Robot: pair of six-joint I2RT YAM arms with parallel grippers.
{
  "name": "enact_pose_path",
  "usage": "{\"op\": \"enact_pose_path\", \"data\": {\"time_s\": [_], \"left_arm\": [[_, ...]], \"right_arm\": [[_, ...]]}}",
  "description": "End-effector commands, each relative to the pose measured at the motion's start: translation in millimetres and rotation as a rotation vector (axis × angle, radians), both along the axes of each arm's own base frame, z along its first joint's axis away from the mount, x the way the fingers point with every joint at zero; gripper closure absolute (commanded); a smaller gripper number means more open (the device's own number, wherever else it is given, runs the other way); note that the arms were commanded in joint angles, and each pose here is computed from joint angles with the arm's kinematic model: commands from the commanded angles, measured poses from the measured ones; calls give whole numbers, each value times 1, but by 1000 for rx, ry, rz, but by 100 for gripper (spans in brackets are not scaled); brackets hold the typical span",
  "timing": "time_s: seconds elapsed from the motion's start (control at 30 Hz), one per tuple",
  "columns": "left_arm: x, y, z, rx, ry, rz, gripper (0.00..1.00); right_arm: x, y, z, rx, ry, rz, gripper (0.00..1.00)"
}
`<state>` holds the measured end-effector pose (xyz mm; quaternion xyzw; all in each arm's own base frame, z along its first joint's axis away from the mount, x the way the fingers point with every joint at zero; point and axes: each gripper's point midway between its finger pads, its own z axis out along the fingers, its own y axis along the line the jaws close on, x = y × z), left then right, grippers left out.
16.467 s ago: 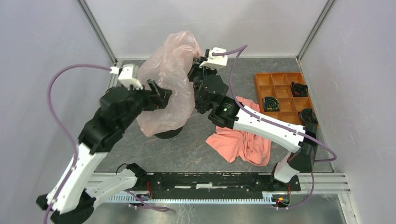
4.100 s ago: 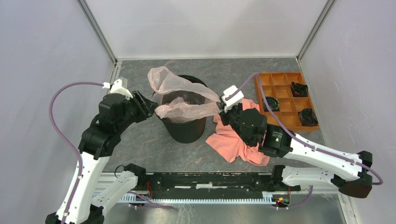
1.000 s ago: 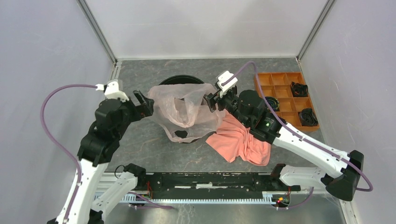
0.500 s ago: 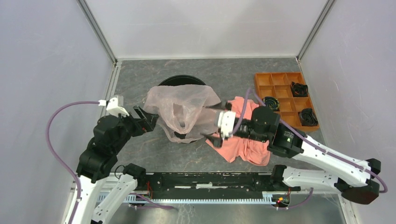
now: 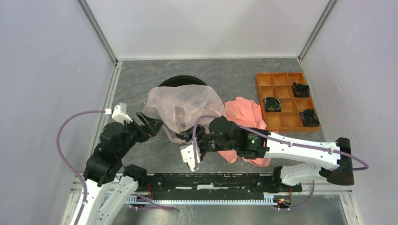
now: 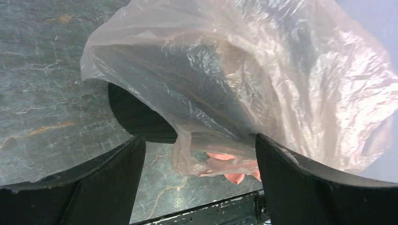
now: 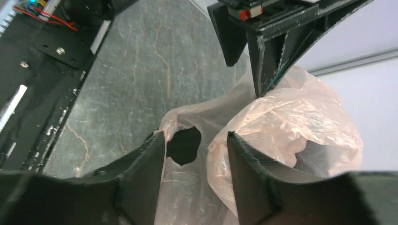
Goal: Put the trash bags into the trash bin
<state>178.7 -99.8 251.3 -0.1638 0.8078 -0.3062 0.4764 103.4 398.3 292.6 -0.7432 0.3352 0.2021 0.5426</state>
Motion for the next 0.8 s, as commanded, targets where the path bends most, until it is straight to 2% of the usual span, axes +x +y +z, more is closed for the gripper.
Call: {"op": "enact_pose_path", "data": {"time_s": [0.0,0.17,0.2,0.27,0.47,0.5,0.63,0.77], "left_arm": [[2,-8,23,-104,-64,-4,8],[-3,-3,22,-105,-73,13,7],[-3,-3,21,-105,-70,13,7],[-4,-4,21,-115,-70,11,6],[1,-8,28,-122,-98,-7,4],[3,-10,26,-119,-94,-13,4],[9,-12,18,-106,-80,-18,5],[16,-11,0,-71,-43,-1,16]], "right_arm": [[13,3,32,100,-101,-52,49],[24,4,38,168,-95,-125,57],[27,3,39,185,-95,-147,56],[31,1,39,209,-96,-173,46],[37,0,26,191,-106,-208,48],[39,1,25,186,-107,-215,51],[48,1,41,220,-86,-285,74],[64,-10,66,297,-95,-393,95]]}}
